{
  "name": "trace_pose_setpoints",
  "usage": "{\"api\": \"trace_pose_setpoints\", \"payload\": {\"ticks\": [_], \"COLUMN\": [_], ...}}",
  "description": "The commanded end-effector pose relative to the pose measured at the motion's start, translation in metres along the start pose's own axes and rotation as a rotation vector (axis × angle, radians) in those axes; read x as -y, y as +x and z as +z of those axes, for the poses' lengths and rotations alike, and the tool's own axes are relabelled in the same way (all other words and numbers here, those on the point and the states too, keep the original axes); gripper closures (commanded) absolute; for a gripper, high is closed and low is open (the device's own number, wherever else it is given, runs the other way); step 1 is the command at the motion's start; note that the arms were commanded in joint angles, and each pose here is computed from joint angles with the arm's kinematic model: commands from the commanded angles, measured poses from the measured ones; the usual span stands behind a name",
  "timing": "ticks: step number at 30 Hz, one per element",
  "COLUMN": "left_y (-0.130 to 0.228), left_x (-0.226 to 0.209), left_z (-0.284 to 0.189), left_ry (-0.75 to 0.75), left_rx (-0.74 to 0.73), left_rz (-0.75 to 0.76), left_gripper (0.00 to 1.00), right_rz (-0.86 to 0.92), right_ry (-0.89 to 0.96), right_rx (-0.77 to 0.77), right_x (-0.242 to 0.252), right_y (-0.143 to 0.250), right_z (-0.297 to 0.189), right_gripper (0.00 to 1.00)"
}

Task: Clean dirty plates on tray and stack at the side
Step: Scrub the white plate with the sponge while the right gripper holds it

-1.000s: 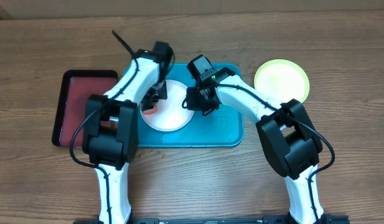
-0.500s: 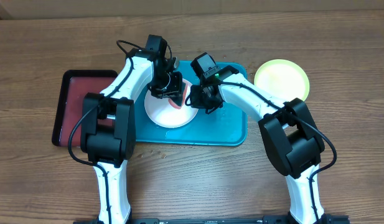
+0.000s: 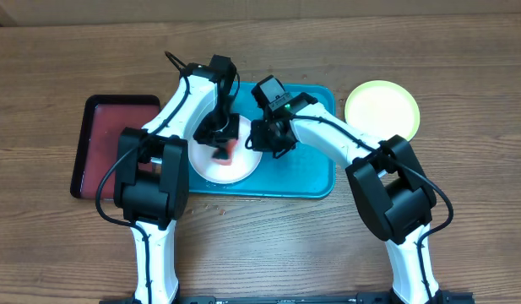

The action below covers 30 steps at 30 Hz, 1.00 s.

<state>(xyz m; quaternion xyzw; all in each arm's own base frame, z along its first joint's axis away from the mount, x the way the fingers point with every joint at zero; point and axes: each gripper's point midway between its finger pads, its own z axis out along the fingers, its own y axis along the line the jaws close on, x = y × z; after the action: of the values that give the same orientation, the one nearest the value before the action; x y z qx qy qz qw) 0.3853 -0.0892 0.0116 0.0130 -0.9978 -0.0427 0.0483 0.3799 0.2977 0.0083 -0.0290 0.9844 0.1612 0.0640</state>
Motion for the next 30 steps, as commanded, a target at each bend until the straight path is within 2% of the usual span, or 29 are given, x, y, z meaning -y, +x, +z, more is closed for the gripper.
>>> {"api": "trace_pose_setpoints", "payload": {"ticks": [1, 5, 9, 14, 19, 25, 30], "left_y": [-0.015, -0.028, -0.036, -0.04, -0.035, -0.019, -0.009], "left_x": [-0.076, -0.078, -0.064, -0.013, 0.041, 0.043, 0.02], "left_z": [0.002, -0.011, -0.012, -0.008, -0.016, -0.016, -0.022], "left_ry": [-0.338, -0.312, -0.213, 0.071, 0.317, 0.326, 0.318], "left_rx": [0.063, 0.109, 0.12, 0.083, 0.047, 0.002, -0.051], "left_rz": [-0.157, -0.238, -0.259, -0.241, -0.091, 0.03, 0.025], "left_gripper": [0.96, 0.96, 0.96, 0.96, 0.96, 0.96, 0.96], "right_rz": [0.035, 0.036, 0.036, 0.034, 0.035, 0.035, 0.034], "right_ry": [0.108, 0.109, 0.108, 0.105, 0.105, 0.107, 0.107], "right_rx": [-0.014, -0.015, -0.015, -0.009, -0.01, -0.013, -0.013], "right_x": [0.036, 0.037, 0.037, 0.036, 0.036, 0.036, 0.036], "right_y": [0.003, 0.003, 0.003, 0.001, 0.002, 0.002, 0.002], "right_z": [0.014, 0.014, 0.014, 0.015, 0.015, 0.015, 0.015], "right_gripper": [0.96, 0.96, 0.96, 0.96, 0.96, 0.96, 0.96]}}
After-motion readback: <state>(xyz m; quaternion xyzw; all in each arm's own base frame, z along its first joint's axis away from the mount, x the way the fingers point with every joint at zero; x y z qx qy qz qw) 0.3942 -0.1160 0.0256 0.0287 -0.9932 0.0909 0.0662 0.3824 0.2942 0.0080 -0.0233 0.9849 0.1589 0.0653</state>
